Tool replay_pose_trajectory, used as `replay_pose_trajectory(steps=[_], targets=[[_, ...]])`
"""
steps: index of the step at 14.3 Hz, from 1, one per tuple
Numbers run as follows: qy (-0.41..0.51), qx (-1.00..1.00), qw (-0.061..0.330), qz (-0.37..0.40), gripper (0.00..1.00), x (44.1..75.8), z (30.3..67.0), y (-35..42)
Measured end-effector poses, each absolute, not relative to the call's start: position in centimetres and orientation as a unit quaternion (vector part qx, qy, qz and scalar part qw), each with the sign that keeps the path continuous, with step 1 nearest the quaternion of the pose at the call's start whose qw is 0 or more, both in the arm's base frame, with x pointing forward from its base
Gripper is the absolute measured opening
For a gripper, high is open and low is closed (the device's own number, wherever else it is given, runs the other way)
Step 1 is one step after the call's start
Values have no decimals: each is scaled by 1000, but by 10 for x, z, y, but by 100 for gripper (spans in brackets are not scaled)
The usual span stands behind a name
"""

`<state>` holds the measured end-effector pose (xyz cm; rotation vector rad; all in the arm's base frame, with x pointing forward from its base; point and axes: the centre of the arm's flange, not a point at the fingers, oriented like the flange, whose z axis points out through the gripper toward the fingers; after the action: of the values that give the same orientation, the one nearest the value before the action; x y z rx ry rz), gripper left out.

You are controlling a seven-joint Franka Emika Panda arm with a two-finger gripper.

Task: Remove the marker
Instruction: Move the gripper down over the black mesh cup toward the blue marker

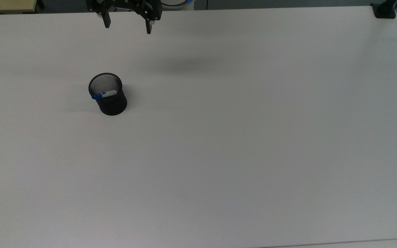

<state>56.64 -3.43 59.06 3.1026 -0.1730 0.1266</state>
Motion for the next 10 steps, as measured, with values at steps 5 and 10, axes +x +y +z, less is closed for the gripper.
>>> replay_pose_trajectory(steps=[5, 10], targets=[[-53, 998, 16, 39, 100, 567, 589, -32], [-53, 998, 16, 39, 100, 567, 589, -32]])
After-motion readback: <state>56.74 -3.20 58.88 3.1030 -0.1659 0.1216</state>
